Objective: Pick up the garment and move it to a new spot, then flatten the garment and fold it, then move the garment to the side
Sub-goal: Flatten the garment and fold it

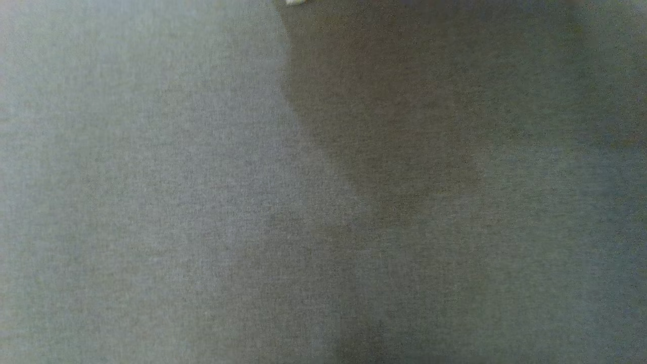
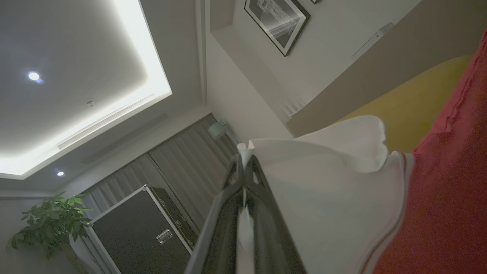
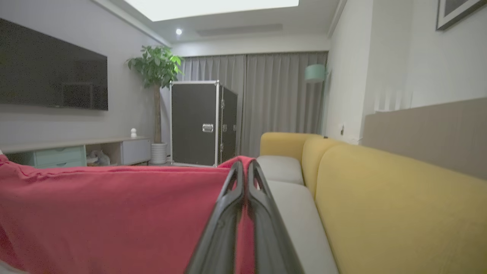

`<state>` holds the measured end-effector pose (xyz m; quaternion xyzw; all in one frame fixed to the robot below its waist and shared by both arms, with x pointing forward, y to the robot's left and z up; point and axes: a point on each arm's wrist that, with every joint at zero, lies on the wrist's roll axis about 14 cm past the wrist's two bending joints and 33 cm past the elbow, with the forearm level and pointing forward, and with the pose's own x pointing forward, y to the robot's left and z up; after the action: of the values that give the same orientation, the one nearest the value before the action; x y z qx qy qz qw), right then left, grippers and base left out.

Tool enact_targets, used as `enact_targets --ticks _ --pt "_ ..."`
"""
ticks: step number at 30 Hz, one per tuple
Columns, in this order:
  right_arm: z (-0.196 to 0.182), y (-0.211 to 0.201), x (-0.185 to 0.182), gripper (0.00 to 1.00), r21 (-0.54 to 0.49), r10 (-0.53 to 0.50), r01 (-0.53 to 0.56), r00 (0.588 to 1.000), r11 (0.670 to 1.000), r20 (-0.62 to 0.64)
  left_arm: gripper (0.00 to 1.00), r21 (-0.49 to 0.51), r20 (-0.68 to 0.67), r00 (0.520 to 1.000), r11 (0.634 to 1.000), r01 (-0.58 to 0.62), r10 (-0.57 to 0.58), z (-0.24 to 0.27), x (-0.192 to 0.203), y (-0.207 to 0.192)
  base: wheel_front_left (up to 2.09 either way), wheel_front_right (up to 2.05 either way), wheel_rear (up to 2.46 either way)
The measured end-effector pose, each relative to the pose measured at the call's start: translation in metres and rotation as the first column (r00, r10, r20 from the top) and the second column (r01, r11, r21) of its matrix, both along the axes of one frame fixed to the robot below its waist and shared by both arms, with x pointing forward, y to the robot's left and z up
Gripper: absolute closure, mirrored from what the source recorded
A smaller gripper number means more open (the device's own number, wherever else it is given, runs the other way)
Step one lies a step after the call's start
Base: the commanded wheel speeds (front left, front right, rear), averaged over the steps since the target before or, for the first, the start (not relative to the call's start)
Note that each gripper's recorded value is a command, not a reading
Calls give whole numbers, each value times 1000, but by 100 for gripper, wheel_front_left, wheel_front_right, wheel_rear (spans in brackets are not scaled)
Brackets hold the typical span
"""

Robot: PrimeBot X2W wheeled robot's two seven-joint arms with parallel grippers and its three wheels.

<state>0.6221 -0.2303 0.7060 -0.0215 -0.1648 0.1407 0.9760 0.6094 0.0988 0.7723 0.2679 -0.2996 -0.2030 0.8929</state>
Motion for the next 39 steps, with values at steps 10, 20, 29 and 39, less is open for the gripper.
enact_targets --ticks 10,20,29,39 --pt "-188 17 -23 100 14 52 -51 916 999 -398 100 -1 -380 925 1000 11 -11 -202 -46 18 0 0 0" --pt "-221 -22 -132 100 72 10 32 853 997 -523 100 -55 -579 815 997 -47 7 -271 -183 38 0 0 0" --pt "-248 -35 -227 100 77 -7 67 795 995 -607 100 -129 -705 709 988 -81 -34 -298 -276 26 0 0 0" --pt "-269 -31 -272 100 86 5 69 751 994 -660 100 -144 -791 610 984 -104 -51 -317 -308 20 0 0 0"
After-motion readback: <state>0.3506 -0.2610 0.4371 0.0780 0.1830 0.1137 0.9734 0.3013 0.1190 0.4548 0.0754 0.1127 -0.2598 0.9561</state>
